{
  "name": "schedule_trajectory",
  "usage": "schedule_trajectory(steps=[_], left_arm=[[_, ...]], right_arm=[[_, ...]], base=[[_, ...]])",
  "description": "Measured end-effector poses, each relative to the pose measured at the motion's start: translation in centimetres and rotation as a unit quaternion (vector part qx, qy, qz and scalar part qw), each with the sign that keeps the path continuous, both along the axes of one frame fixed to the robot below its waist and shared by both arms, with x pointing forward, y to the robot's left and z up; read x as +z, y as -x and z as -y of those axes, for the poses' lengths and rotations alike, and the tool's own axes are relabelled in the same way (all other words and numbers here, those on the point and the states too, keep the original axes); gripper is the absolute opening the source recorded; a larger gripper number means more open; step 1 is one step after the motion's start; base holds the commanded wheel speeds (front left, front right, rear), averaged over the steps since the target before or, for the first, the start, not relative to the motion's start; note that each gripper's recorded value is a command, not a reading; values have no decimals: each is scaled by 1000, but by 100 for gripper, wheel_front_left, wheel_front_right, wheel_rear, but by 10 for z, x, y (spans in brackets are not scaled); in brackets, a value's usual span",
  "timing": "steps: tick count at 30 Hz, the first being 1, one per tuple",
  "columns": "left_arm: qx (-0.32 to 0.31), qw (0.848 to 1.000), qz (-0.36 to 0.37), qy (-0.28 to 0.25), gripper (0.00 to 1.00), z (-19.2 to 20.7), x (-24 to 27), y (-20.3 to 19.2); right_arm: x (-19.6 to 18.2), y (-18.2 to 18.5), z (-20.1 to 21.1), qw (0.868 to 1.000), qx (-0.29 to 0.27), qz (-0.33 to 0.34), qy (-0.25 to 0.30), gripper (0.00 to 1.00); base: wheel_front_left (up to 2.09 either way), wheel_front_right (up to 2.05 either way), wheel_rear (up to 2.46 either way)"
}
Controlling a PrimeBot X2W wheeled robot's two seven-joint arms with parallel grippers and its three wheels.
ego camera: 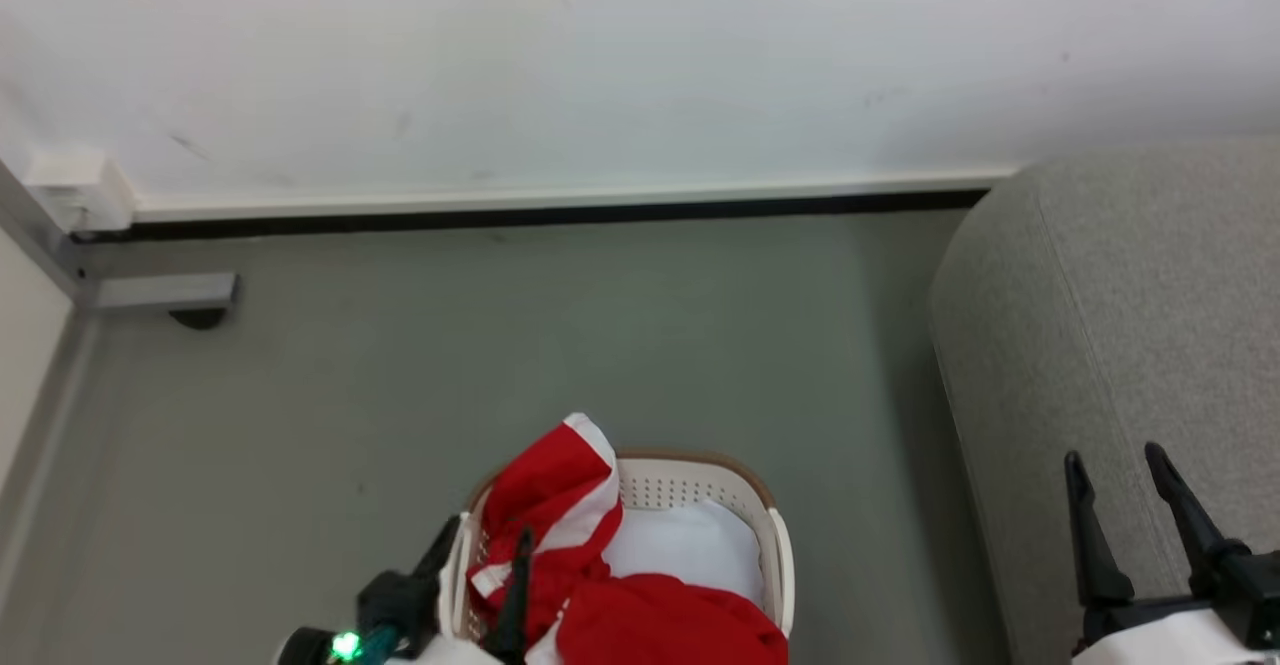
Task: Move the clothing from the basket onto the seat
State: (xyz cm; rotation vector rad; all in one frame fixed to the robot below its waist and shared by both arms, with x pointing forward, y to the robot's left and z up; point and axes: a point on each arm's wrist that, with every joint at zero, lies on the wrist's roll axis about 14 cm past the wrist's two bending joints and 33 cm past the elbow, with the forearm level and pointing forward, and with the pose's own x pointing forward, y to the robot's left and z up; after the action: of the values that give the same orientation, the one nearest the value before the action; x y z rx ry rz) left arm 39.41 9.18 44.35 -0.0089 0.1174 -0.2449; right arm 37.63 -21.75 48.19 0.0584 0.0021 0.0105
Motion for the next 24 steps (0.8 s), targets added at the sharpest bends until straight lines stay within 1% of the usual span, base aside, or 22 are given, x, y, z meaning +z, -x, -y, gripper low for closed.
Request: schedule_trajectory(steps=[4, 8, 10, 14, 15, 16, 24], left_arm=[[-59, 996, -70, -10, 100, 33, -41, -6], [-111, 984, -142, -21, 100, 64, -74, -13], [-131, 973, -188, -33, 100, 76, -96, -12], [-160, 945, -277, -65, 100, 91, -138, -8], [-155, 934, -312, -78, 100, 93, -155, -11], [-155, 934, -312, -78, 100, 93, -155, -11], [-145, 886, -421, -125, 100, 93, -218, -8]], right_arm=[[-3, -11, 1, 1000, -3, -3, -10, 100], [-8, -21, 8, 1000, -13, -9, -12, 100], [-10, -27, 12, 1000, -18, -10, -14, 100], [-16, -39, 15, 999, -27, -14, -25, 100], [-20, -44, 17, 999, -31, -18, -28, 100], [-20, -44, 17, 999, -31, -18, -28, 100], [-39, -52, 32, 997, -62, -36, -41, 100]], base=[[0, 0, 0], [0, 0, 0], [0, 0, 0], [0, 0, 0], [0, 0, 0], [0, 0, 0], [0, 0, 0]])
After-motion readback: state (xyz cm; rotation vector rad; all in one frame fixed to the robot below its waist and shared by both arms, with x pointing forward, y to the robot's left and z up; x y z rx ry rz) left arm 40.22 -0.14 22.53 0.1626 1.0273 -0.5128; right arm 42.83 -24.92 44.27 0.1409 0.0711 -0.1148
